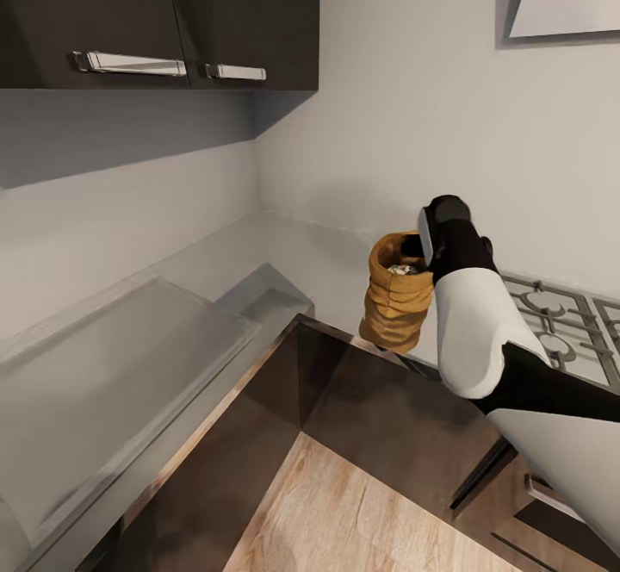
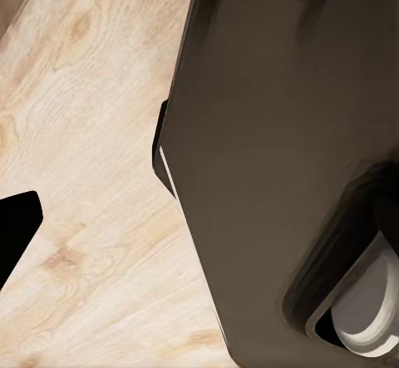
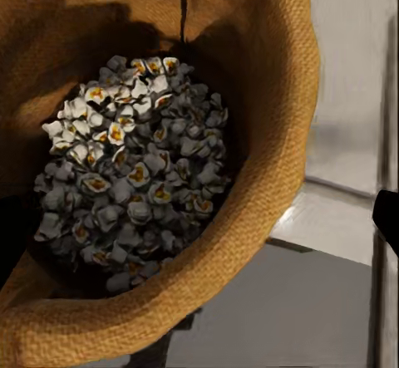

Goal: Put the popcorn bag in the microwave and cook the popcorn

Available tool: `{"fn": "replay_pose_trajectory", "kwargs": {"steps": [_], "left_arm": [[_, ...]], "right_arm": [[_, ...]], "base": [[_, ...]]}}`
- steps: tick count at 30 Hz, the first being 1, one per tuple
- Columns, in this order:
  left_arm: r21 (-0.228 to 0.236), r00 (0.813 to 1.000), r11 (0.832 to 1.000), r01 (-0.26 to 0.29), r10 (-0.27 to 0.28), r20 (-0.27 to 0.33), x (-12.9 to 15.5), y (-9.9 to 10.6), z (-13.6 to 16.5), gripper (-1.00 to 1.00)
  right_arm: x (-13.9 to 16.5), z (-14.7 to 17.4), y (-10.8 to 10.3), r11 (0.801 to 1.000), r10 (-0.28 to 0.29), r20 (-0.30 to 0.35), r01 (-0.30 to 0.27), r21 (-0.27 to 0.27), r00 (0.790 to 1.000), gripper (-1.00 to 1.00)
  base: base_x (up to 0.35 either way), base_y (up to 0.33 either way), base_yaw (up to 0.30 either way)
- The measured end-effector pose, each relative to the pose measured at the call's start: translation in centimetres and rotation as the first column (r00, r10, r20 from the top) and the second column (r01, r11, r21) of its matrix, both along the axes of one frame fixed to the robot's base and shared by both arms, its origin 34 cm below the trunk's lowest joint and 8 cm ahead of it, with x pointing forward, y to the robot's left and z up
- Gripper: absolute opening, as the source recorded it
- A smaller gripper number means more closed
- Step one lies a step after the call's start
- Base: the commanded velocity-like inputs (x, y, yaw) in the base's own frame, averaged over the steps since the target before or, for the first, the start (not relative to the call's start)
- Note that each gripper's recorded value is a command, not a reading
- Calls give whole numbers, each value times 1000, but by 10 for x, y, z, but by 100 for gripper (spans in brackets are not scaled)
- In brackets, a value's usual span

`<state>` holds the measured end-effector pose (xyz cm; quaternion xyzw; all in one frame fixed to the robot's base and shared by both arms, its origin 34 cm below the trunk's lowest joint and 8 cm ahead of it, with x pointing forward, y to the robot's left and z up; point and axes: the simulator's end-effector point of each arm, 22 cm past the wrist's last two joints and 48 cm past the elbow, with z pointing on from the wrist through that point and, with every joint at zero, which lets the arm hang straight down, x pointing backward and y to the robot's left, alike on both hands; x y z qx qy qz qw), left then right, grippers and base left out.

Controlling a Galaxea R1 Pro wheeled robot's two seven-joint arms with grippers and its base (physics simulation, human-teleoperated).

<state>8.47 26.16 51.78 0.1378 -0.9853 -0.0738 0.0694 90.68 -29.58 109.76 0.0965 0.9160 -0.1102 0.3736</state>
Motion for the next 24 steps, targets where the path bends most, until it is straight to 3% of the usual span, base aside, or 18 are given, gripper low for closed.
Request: {"fn": "replay_pose_trajectory", "kwargs": {"steps": [2,5,19,24], "left_arm": [[0,1000,1000,0,0,0,0,0,0,100],[0,1000,1000,0,0,0,0,0,0,100],[0,1000,1000,-3,3,3,1,-1,0,100],[0,1000,1000,-4,4,3,1,-1,0,100]], "right_arm": [[-5,0,-15,998,-54,-7,54,-27,999,100],[-16,-15,-33,991,-132,-38,132,5,991,100],[-18,-24,-32,989,-140,-54,142,41,989,100],[-14,-27,-16,984,-118,-46,123,126,992,100]], "base": [[0,0,0],[0,0,0],[0,0,0],[0,0,0]]}}
